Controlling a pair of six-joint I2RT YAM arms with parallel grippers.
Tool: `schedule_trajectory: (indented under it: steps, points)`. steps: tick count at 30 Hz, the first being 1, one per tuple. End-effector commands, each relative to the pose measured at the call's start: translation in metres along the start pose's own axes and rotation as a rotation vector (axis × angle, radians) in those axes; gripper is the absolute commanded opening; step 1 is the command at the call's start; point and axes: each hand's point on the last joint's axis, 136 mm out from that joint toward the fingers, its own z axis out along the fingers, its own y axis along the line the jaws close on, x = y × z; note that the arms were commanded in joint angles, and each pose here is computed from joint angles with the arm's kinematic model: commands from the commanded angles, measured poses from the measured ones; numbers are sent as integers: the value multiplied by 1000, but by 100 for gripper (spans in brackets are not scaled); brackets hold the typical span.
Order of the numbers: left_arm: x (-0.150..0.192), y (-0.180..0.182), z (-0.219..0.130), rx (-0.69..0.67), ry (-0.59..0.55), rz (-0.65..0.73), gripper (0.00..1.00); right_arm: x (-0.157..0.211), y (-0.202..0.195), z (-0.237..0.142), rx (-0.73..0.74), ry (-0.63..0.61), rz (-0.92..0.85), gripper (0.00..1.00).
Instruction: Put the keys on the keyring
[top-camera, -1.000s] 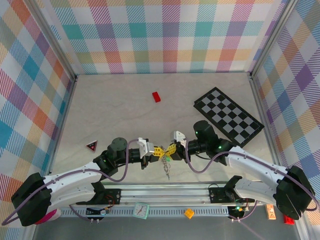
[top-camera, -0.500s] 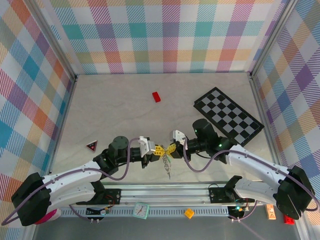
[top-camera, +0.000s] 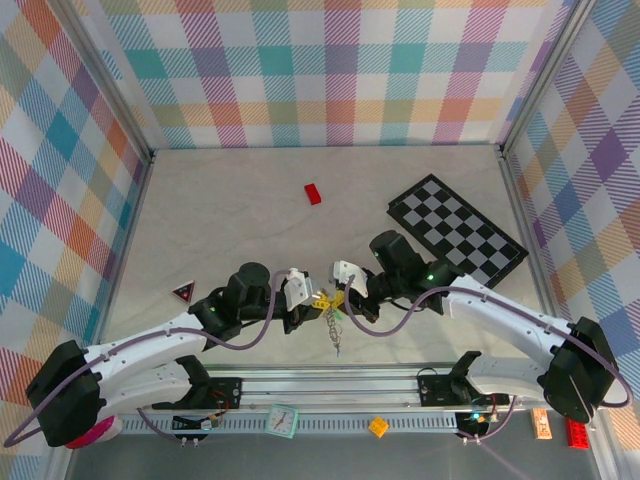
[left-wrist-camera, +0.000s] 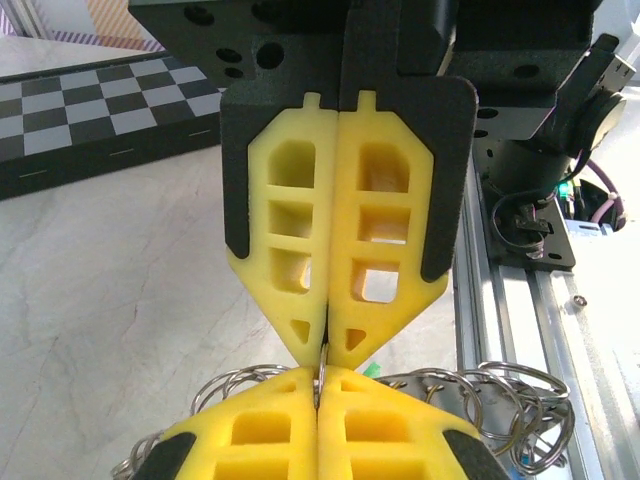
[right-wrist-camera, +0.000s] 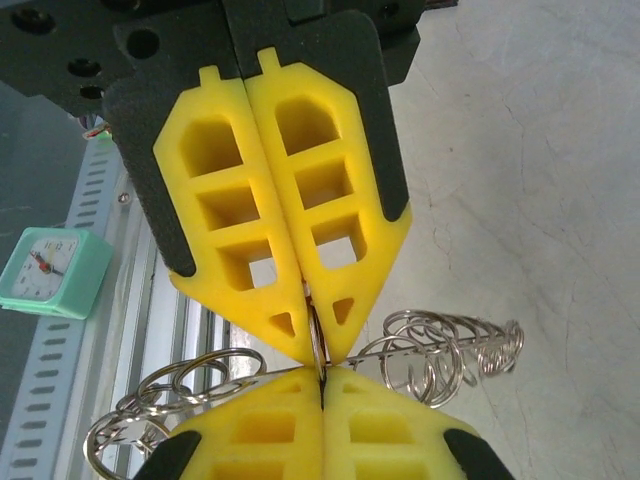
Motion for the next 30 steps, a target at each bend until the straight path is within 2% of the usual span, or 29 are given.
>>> schedule_trajectory:
  steps: [1,2,3,5,9,17,25,30]
  points:
    - [-6,-1,-1,2,-7,16,0,-28,15,-11,-36,-98,-88,0]
    - [-8,-3,-2,7,-26,18,0,-29,15,-12,-26,-123,-91,2]
    - [-12,-4,-4,9,-54,22,0,-29,14,-12,-16,-148,-92,10]
    - [-18,-7,-6,17,-102,28,0,-29,15,-13,-11,-187,-89,17]
    - [-28,-13,-11,39,-184,40,0,-27,17,-9,-26,-220,-67,21]
    - [-30,-18,-12,62,-231,38,0,-17,13,-3,-9,-220,-49,22]
    - [-30,-22,-14,79,-259,52,0,-19,16,-22,57,-295,-53,24]
    - [-31,-24,-12,96,-269,51,0,-17,16,-16,20,-273,-23,24]
